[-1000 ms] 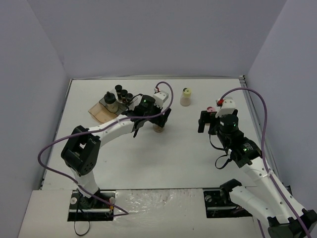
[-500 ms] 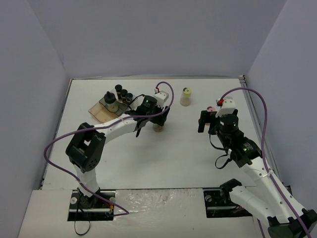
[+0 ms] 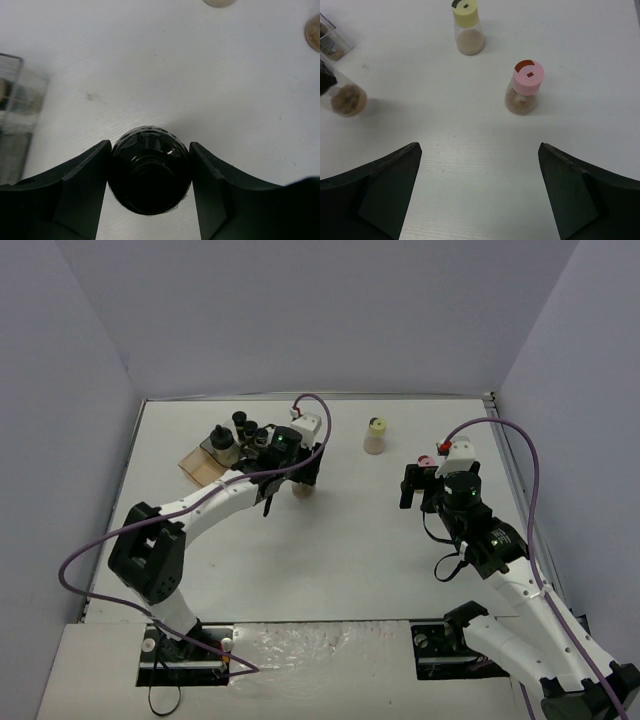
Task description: Organize the condiment bottles
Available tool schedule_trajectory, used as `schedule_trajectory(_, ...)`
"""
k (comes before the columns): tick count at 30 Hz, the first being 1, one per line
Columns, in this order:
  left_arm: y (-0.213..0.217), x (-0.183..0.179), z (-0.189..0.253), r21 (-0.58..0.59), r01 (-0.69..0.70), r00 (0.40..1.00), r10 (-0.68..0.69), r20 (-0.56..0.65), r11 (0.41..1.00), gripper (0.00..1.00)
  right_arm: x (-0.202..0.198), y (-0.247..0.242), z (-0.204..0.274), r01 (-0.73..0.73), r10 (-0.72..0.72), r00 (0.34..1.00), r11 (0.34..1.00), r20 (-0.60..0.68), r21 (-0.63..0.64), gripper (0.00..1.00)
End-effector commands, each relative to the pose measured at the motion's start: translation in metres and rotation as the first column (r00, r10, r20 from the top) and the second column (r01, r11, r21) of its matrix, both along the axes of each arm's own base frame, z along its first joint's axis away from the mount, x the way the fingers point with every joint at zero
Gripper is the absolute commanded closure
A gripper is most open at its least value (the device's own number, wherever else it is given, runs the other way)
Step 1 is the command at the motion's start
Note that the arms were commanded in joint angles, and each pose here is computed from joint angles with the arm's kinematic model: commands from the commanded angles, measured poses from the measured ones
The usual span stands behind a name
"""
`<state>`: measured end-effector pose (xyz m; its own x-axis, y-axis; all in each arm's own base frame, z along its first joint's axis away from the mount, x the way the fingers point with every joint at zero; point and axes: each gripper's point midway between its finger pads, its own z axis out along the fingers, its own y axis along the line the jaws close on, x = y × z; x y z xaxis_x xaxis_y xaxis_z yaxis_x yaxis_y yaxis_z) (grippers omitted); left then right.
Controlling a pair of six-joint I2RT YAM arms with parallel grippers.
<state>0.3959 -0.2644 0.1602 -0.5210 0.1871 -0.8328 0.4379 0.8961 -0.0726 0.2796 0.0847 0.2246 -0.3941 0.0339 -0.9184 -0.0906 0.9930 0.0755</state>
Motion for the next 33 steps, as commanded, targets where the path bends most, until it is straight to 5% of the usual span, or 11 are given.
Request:
schedule_trajectory(1, 0.079, 0.031, 0.099, -0.096, -0.267, 0.937, 0.282, 0.206, 0.959, 0.91, 0.006, 0.000, 0.018, 0.013, -0.015, 0.998, 0.999, 0.069, 0.029, 0.00)
schedule_trajectory(10, 0.169, 0.068, 0.116, -0.174, -0.514, 0.809, 0.542, 0.228, 0.840, 0.91, 0.006, 0.001, 0.019, 0.007, -0.009, 0.997, 0.999, 0.073, 0.034, 0.00)
schedule_trajectory(33, 0.186, 0.116, 0.070, -0.222, -0.594, 0.751, 0.632, 0.190, 0.773, 0.90, 0.004, -0.002, 0.020, 0.017, -0.019, 0.996, 0.999, 0.081, 0.027, 0.00)
